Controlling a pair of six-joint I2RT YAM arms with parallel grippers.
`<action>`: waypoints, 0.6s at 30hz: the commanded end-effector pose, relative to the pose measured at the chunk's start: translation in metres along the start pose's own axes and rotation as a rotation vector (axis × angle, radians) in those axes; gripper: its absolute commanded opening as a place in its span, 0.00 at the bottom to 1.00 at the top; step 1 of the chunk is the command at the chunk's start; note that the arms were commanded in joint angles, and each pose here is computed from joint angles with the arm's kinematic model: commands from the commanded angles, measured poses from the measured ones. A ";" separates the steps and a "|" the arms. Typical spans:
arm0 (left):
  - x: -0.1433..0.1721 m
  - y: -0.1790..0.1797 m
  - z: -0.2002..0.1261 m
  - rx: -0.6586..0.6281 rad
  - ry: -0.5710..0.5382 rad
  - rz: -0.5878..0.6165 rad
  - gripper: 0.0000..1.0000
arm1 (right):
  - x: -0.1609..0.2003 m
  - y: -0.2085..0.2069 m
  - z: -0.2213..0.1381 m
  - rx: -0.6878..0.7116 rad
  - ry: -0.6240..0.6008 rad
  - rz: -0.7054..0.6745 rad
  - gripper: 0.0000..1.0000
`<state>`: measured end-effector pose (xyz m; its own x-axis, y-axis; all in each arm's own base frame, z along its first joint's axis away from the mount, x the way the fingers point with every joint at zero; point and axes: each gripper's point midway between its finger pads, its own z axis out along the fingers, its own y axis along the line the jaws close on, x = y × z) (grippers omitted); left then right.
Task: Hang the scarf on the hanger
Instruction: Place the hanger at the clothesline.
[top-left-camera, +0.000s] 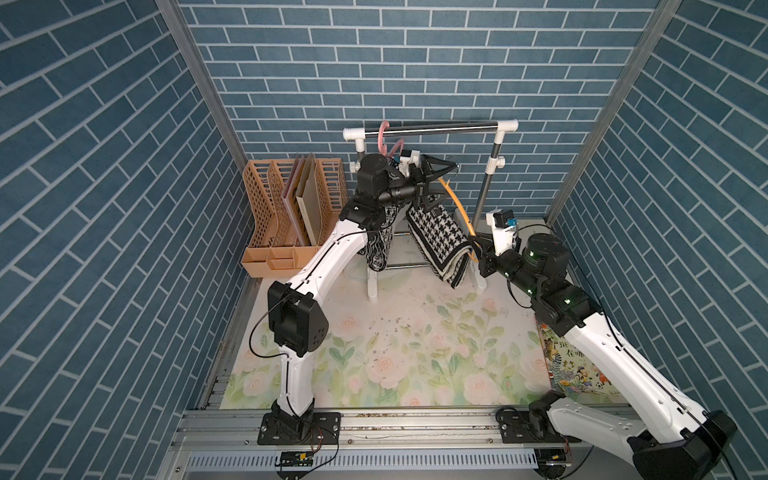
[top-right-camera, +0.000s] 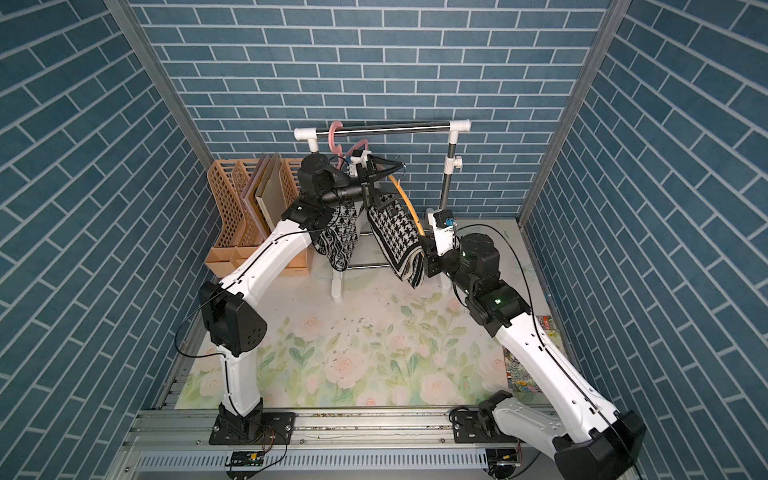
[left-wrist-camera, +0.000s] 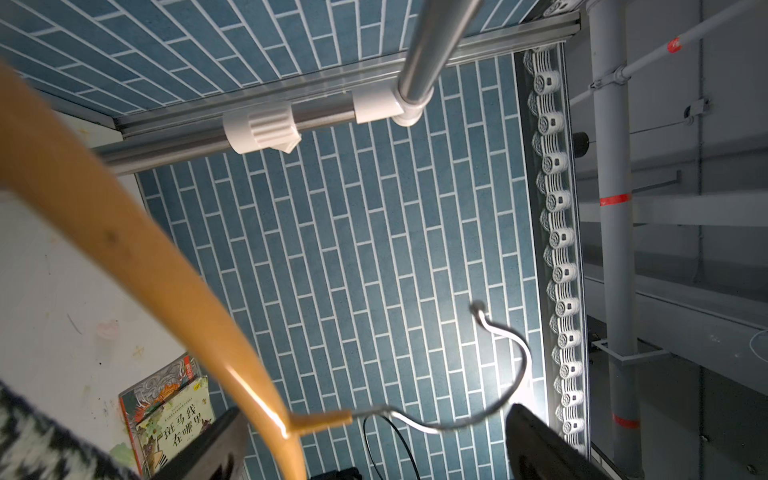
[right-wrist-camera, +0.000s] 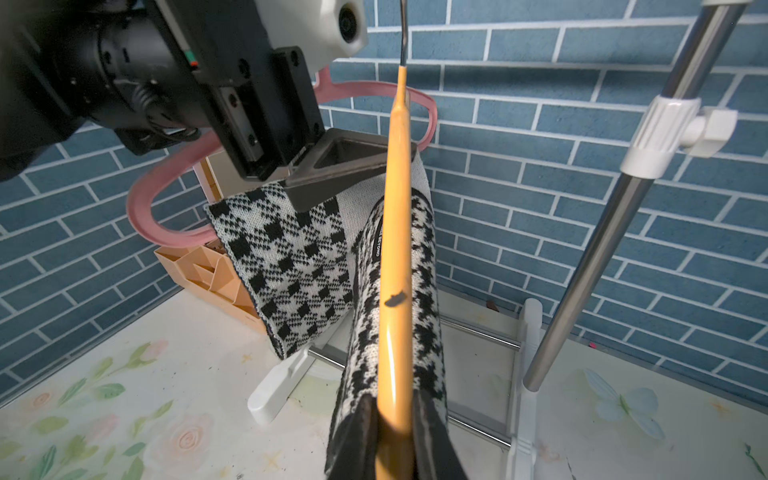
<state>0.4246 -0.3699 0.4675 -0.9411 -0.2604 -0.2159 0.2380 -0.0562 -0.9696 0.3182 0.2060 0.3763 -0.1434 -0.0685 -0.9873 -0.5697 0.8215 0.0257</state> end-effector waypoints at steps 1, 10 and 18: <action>0.015 -0.030 -0.012 0.060 0.012 0.107 1.00 | -0.047 -0.007 -0.007 0.050 -0.117 0.039 0.00; 0.038 -0.029 -0.032 0.064 0.016 0.132 0.99 | -0.064 -0.018 0.007 0.107 -0.102 0.088 0.00; 0.053 -0.021 -0.045 0.028 0.028 0.147 1.00 | -0.077 -0.016 0.012 0.097 -0.126 0.070 0.00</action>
<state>0.3729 -0.3444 0.4621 -0.9210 -0.2527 -0.2965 0.3166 -0.0417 -0.9477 0.3528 0.2082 0.3985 -0.1958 -0.0329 -0.9801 -0.4792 0.8752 0.0663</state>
